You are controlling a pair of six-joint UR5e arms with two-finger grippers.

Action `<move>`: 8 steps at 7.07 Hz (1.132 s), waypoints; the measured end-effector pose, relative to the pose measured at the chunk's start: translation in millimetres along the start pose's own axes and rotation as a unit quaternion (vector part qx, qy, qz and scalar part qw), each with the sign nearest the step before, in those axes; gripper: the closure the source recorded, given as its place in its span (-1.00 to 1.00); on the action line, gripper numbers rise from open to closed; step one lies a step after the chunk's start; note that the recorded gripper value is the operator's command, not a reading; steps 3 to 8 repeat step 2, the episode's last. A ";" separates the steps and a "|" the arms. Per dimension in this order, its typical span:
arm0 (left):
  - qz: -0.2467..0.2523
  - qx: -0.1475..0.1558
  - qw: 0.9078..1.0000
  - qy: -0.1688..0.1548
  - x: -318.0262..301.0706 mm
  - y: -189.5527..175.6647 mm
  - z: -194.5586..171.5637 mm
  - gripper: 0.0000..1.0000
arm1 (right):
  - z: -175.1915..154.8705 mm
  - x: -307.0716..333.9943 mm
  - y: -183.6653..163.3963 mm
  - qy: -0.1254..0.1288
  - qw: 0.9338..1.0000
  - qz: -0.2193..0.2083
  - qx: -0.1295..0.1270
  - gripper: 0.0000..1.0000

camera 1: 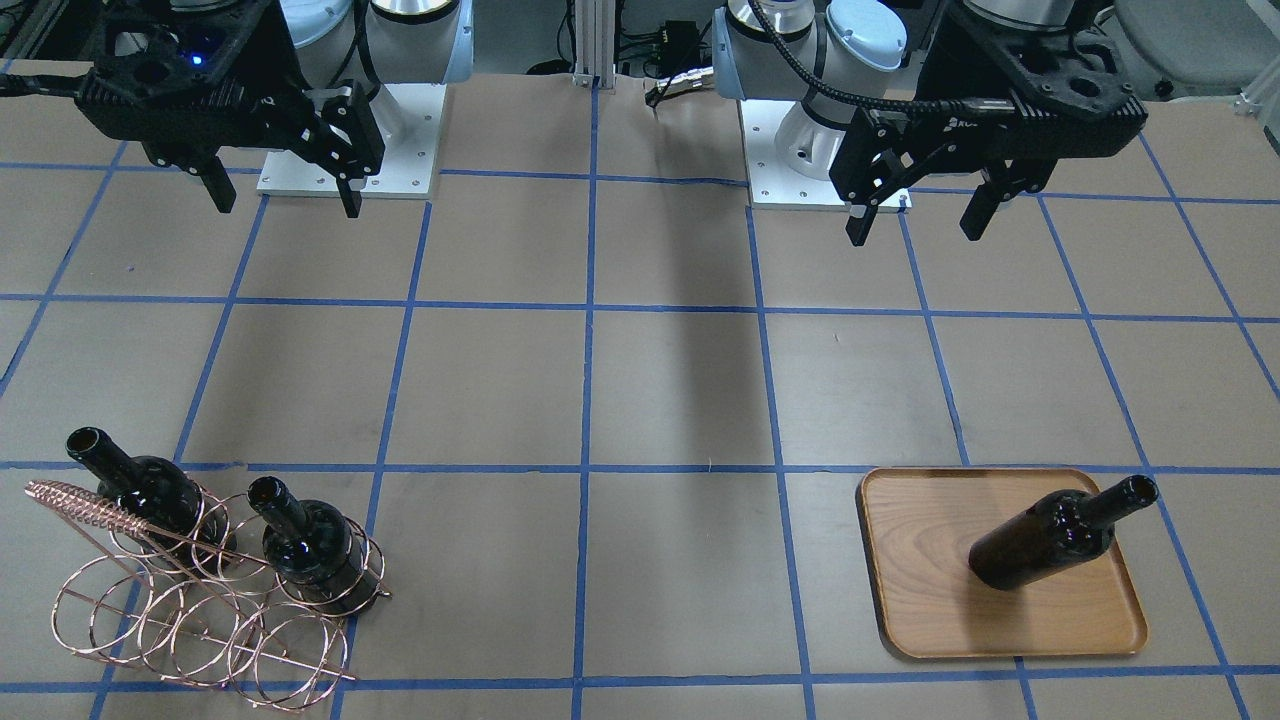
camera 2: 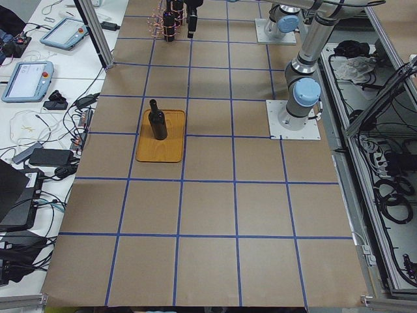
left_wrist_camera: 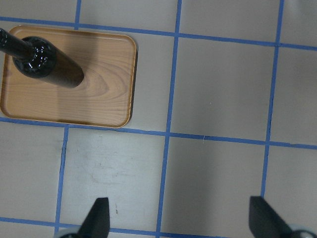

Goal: Take wine from basket and place on tray

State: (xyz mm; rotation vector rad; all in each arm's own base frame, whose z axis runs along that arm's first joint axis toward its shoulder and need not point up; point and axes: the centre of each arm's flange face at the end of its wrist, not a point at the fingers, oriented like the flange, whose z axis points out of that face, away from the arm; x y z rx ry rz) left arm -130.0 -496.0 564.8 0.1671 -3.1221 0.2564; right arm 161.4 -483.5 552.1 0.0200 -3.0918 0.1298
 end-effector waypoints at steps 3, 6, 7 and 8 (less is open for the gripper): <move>0.001 -0.001 1.000 0.000 0.4 0.8 0.7 -1.00 | 0.1 0.0 0.0 0.000 1.000 0.000 0.000 -1.00; 0.001 -0.001 1.000 0.000 0.4 0.8 0.7 -1.00 | 0.1 0.0 0.0 0.000 1.000 0.000 0.000 -1.00; 0.001 -0.001 1.000 0.000 0.4 0.8 0.7 -1.00 | 0.1 0.0 0.0 0.000 1.000 0.000 0.000 -1.00; 0.001 -0.001 1.000 0.000 0.4 0.8 0.7 -1.00 | 0.1 0.0 0.0 0.000 1.000 0.000 0.000 -1.00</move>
